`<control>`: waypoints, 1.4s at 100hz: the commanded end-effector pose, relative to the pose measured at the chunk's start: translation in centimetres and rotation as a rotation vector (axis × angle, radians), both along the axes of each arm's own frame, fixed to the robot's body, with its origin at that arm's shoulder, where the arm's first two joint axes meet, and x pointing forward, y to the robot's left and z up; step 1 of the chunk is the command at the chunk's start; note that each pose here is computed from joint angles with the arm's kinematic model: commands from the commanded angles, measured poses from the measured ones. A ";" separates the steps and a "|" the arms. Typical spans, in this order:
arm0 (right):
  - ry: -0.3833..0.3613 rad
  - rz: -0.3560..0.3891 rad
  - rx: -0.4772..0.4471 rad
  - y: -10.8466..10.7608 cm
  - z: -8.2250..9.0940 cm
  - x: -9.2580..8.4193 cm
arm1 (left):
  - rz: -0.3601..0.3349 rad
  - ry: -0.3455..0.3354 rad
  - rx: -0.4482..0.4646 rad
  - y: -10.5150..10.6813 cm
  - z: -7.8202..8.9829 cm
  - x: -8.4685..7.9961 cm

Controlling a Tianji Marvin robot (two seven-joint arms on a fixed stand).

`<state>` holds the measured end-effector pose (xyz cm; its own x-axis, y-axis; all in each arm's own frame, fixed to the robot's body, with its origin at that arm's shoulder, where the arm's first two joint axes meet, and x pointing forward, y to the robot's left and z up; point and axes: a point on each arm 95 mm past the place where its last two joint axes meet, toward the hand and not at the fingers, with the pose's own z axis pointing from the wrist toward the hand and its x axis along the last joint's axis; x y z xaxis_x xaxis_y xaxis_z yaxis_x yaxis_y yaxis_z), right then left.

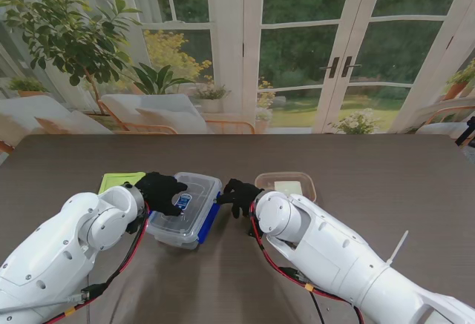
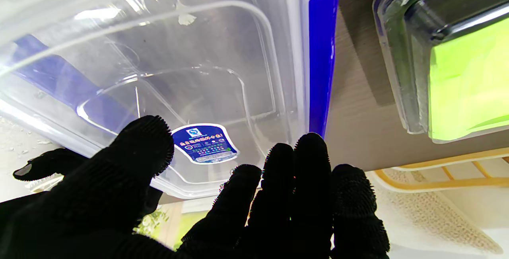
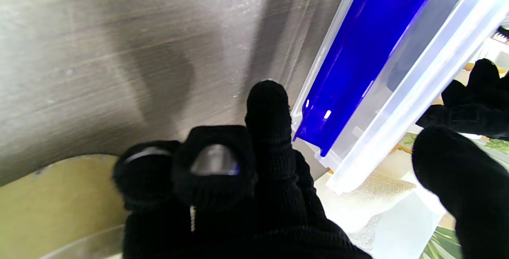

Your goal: Pair container bodies with their lids

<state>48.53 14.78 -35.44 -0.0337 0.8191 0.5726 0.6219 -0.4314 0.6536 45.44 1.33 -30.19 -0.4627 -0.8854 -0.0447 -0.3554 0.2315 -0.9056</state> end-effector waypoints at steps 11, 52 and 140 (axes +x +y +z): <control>0.031 0.004 -0.002 0.1 -0.7 -0.5 | 0.001 0.034 0.031 0.5 -1.3 -0.5; 0.050 -0.011 -0.009 -0.2 -1.5 -0.5 | -0.008 0.010 0.020 0.3 -1.2 -0.1; 0.120 -0.069 0.011 0.0 -3.0 -1.9 | -0.035 -0.003 -0.002 -0.5 -2.1 -0.8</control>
<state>47.16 14.43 -37.84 0.0832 0.8140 0.5749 0.6440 -0.4842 0.5923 45.21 0.85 -30.95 -0.4922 -0.8687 -0.0548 -0.2978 0.2272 -0.9272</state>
